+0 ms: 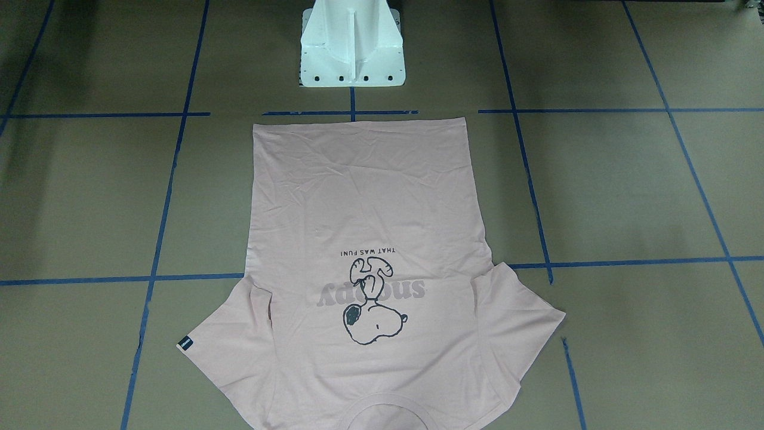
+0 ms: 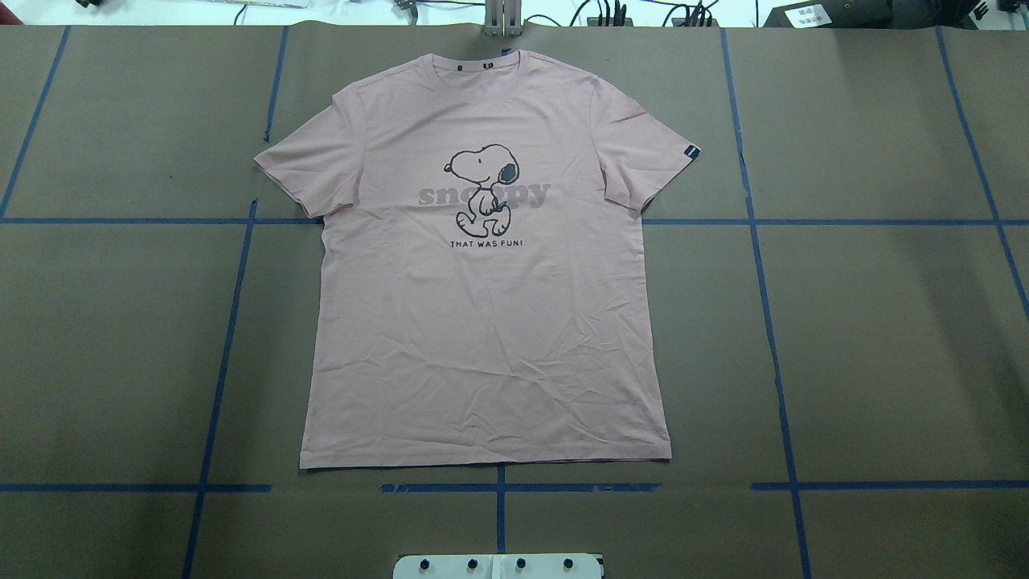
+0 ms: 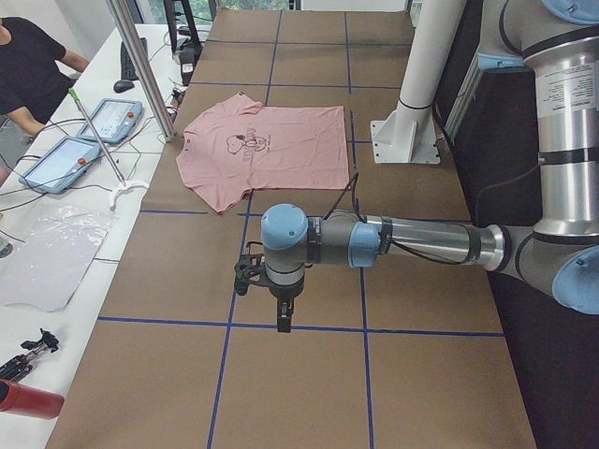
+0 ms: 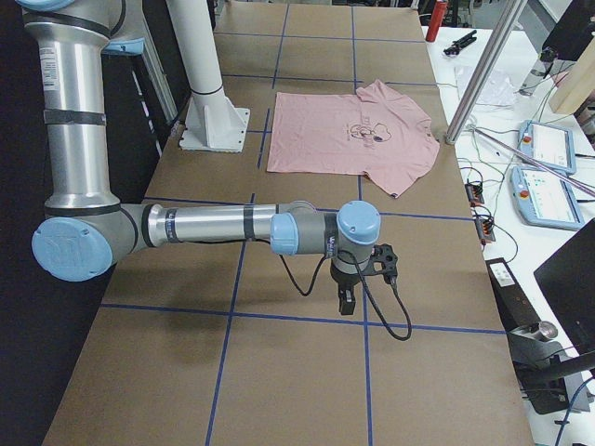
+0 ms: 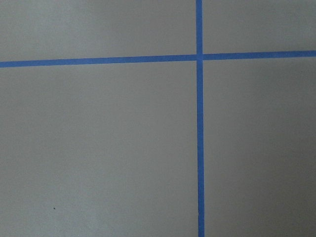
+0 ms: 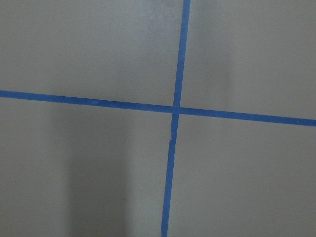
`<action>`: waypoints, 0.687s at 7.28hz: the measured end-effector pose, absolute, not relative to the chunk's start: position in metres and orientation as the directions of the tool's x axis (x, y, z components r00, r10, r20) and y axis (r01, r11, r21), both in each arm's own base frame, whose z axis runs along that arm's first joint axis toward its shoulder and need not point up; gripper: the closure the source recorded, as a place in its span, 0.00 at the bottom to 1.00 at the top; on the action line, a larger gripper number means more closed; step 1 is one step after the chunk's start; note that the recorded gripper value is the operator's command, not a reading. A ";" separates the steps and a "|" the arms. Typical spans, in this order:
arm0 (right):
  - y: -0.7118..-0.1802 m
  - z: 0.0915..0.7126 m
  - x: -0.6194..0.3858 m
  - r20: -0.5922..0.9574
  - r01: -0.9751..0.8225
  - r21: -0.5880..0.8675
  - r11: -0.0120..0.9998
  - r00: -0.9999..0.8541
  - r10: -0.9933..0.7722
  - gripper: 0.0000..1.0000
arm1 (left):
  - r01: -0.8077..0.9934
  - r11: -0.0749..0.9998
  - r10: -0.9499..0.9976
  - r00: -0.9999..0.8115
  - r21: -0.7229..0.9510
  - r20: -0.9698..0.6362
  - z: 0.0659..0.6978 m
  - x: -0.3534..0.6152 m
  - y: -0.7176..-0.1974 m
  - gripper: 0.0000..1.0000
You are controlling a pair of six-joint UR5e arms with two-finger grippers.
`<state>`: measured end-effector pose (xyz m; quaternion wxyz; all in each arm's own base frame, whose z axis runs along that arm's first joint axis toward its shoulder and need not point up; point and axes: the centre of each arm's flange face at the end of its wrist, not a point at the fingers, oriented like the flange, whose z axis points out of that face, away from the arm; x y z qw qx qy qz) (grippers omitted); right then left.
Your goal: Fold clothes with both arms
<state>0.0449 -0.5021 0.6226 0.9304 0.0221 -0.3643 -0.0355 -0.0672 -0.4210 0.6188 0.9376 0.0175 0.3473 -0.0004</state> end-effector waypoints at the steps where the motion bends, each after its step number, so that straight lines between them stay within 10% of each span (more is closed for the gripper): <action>1: -0.502 0.622 0.045 0.677 0.050 0.068 0.996 0.732 -0.083 0.00 | 0.013 0.999 0.009 0.758 0.030 -0.652 0.618 -0.067 -0.421 0.00; 5: -0.501 0.619 0.043 0.687 0.051 0.086 0.995 0.720 -0.096 0.00 | -0.053 0.994 0.103 0.759 0.097 -0.643 0.604 -0.067 -0.417 0.00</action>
